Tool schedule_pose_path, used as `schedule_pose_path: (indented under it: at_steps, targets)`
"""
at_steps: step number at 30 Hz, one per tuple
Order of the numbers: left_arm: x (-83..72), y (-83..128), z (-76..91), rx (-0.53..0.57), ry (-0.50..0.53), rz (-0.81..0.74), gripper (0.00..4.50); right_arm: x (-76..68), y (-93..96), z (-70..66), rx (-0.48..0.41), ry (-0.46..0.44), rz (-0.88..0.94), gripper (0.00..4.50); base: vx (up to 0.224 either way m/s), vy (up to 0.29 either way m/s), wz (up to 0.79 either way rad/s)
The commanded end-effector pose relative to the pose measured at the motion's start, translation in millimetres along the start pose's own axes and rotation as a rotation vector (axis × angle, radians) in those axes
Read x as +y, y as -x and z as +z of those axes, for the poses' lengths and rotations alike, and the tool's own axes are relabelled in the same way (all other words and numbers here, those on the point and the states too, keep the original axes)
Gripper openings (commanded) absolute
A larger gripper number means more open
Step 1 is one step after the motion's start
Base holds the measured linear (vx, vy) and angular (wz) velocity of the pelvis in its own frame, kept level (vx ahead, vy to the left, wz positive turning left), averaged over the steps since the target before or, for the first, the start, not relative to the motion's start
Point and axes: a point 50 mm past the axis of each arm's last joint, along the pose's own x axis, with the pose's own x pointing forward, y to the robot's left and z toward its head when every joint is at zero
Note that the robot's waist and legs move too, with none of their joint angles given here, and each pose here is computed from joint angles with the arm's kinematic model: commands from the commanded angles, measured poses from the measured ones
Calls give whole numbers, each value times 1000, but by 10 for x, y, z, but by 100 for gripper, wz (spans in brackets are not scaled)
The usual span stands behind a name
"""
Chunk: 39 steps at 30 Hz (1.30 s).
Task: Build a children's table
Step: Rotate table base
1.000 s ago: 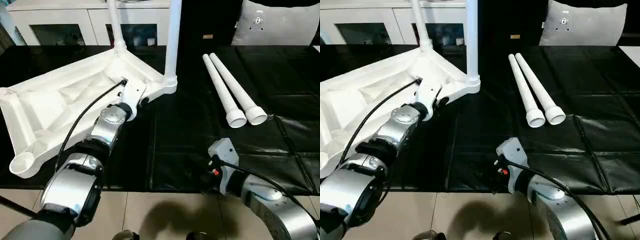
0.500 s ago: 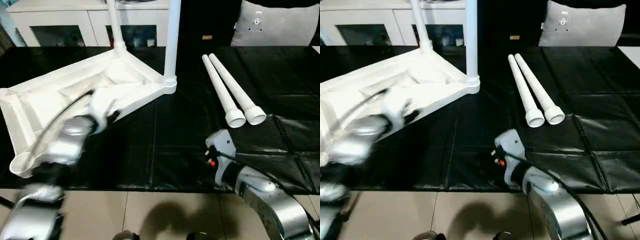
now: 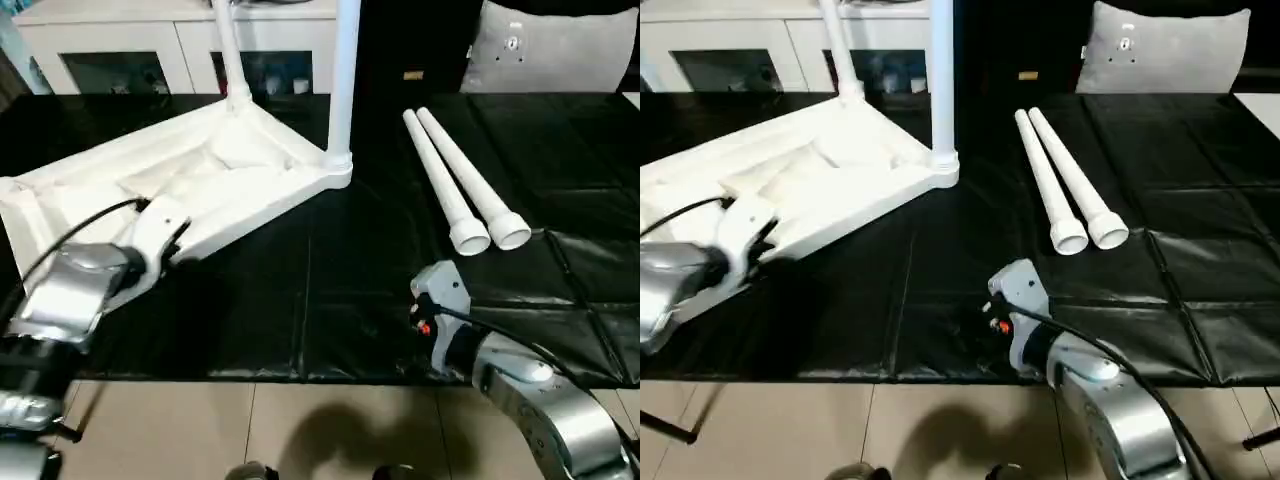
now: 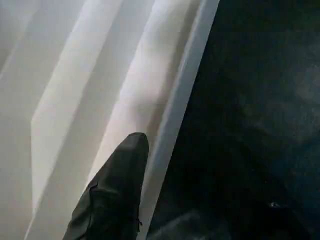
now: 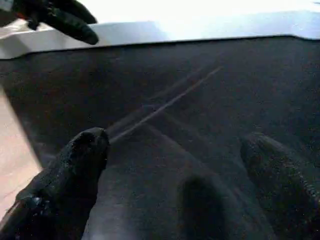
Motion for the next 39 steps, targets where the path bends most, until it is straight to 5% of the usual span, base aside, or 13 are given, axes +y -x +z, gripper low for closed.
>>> schedule_pose_path:
  at_steps: [1, 6, 12, 22, 34, 37, 39]
  targets:
    - [4, 18, -72, 53, -23, -9, 227, 58, 16, 10, 2, -4, 45, 450, 0, 0, 0]
    - [-48, 23, -196, 133, -88, -49, 227, 102, 47, 25, 0, 1, 102, 450, 0, 0, 0]
    - [-248, 17, -33, 42, -35, -189, 227, 154, 101, 53, -9, -26, 176, 450, 0, 0, 0]
    - [-720, -210, 486, -167, 136, -411, 227, 107, 127, 21, 20, -5, 147, 450, 0, 0, 0]
    - [-882, -541, 902, -311, 287, -296, 227, 44, 115, 12, 18, 13, 78, 450, 0, 0, 0]
    - [-836, -473, 1008, -397, 244, -303, 227, 32, 115, 18, 12, 13, 62, 450, 0, 0, 0]
    - [-794, -370, 967, -421, 75, -322, 227, 37, 125, 7, 15, 13, 65, 450, 0, 0, 0]
